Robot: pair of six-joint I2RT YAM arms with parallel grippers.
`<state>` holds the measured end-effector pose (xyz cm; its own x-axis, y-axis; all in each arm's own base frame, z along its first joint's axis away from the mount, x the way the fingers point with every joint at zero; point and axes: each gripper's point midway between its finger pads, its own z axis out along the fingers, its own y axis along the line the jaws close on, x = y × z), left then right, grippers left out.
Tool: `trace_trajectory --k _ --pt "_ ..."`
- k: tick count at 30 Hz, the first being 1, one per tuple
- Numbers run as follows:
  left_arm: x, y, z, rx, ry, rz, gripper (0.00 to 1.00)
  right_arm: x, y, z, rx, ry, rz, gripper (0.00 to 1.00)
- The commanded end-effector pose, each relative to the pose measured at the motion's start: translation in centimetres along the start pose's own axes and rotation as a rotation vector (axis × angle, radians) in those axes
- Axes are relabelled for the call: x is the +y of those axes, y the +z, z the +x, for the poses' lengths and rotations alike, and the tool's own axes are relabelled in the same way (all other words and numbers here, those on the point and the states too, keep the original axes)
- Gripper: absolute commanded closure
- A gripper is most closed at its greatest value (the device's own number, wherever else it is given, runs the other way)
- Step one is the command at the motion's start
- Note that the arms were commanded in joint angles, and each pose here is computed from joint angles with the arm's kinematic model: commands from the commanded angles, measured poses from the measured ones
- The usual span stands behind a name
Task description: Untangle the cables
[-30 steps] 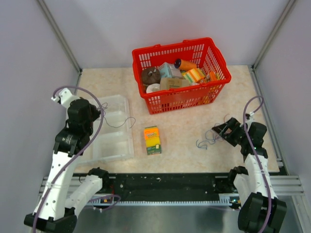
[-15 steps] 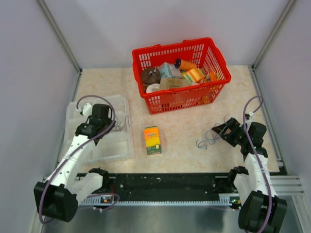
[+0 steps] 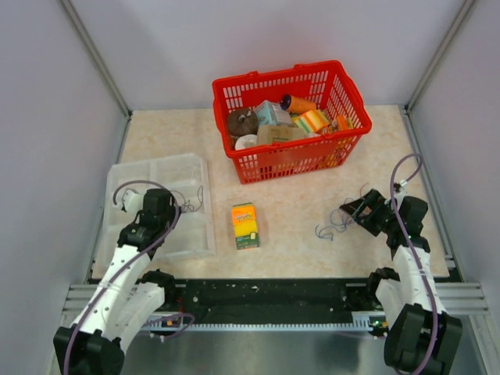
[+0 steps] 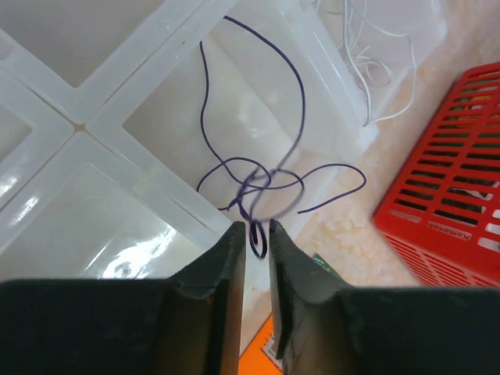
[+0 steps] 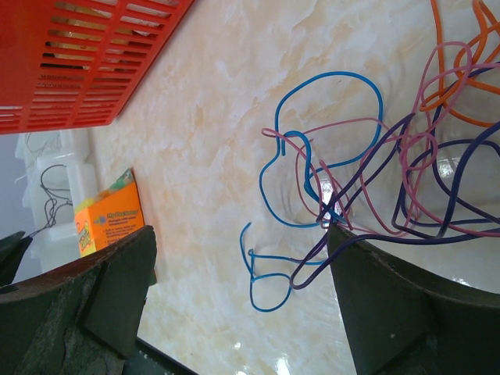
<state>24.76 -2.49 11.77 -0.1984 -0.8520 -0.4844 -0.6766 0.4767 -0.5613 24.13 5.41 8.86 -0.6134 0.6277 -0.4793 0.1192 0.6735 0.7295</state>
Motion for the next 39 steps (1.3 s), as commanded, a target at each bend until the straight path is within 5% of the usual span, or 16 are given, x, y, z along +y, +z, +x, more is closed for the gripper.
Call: trace_trajectory --k 1,5,8,15,21,24,30,34,39 --pt "-0.8 -0.1 -1.0 -0.05 -0.067 0.054 0.64 0.4 0.2 -0.5 -0.015 -0.023 -0.028 0.11" --pt "-1.9 -0.6 -1.3 -0.033 -0.032 0.061 0.28 0.4 0.2 -0.5 -0.015 -0.023 -0.03 0.11" --pt "-4.0 -1.8 -1.8 -0.016 0.022 0.12 0.22 0.5 0.2 -0.5 -0.015 -0.023 -0.034 0.12" --pt "-11.0 -6.7 1.1 0.178 0.252 0.515 0.22 0.0 0.4 -0.3 -0.007 -0.005 -0.015 0.16" --pt "-16.9 -13.5 7.4 0.274 0.508 0.922 0.28 0.2 1.5 1.5 0.076 -0.02 0.03 0.41" --pt "-18.1 -16.6 11.7 0.336 0.629 1.075 0.31 2.3 2.1 4.3 0.176 -0.048 -0.004 0.45" --pt "-18.0 -19.4 19.4 0.434 0.76 1.231 0.32 5.7 1.8 6.8 0.237 -0.013 -0.179 0.75" --pt "-17.3 -20.2 24.4 0.553 0.839 1.266 0.55 8.1 0.4 8.1 0.318 -0.036 -0.336 0.81" --pt "-16.9 -20.3 27.8 0.638 0.875 1.259 0.5 10.4 -1.0 8.0 0.356 -0.058 -0.45 0.93"
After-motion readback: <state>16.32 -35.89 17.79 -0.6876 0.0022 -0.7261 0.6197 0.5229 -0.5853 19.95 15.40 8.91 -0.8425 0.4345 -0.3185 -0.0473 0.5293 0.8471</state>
